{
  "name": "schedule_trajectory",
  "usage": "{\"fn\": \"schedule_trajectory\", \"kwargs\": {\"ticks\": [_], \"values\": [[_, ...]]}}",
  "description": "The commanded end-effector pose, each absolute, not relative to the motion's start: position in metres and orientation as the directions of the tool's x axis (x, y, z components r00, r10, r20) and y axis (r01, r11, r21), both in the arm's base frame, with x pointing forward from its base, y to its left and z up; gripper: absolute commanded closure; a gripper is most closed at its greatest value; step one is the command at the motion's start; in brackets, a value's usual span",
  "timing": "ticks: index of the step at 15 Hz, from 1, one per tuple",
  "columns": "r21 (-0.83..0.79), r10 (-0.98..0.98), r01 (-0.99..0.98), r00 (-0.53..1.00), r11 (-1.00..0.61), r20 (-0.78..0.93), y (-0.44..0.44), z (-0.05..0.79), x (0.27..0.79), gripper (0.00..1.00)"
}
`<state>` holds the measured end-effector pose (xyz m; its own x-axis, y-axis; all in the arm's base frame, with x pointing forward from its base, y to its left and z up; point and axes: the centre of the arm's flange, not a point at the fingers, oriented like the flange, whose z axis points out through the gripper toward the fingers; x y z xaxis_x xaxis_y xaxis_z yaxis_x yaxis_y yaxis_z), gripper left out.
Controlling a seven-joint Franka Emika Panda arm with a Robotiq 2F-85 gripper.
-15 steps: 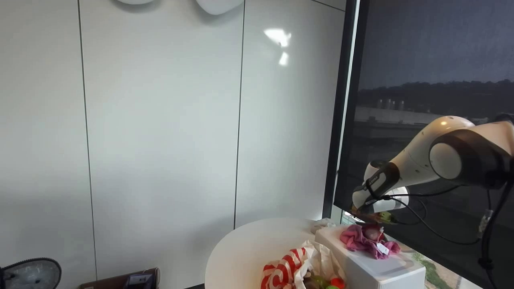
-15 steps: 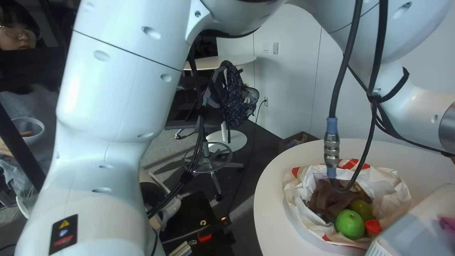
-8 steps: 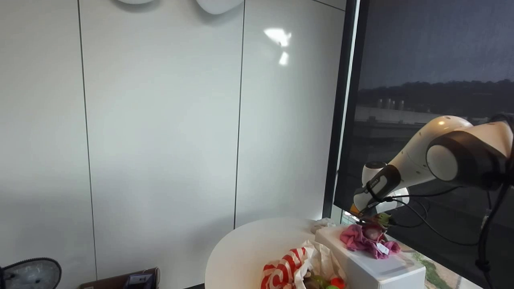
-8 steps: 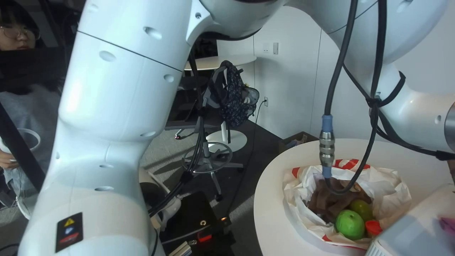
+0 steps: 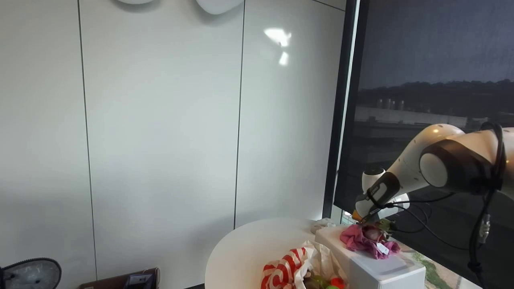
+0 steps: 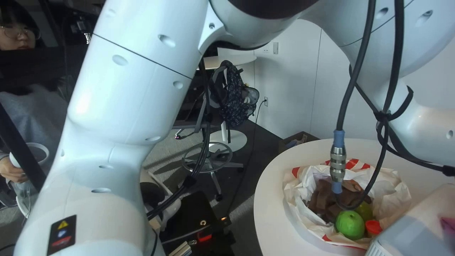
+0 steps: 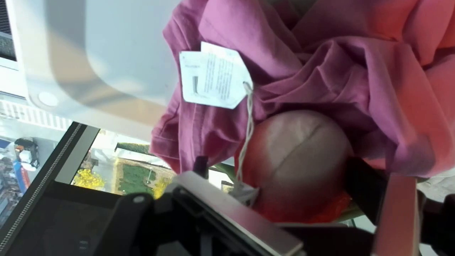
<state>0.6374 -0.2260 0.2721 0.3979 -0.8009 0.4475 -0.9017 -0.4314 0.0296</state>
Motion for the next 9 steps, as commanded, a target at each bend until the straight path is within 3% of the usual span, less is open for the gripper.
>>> {"fn": "schedule_trajectory", "kwargs": {"ticks": [1,6,9], "values": [[0.041,-0.787,-0.903,0.393,-0.427,0.476,-0.233,0.263,0.652,0.34],[0.047,-0.764,-0.907,0.381,-0.420,0.520,-0.233,0.273,0.654,0.73],[0.069,-0.707,-0.916,0.352,-0.396,0.613,-0.235,0.294,0.649,0.91]]}}
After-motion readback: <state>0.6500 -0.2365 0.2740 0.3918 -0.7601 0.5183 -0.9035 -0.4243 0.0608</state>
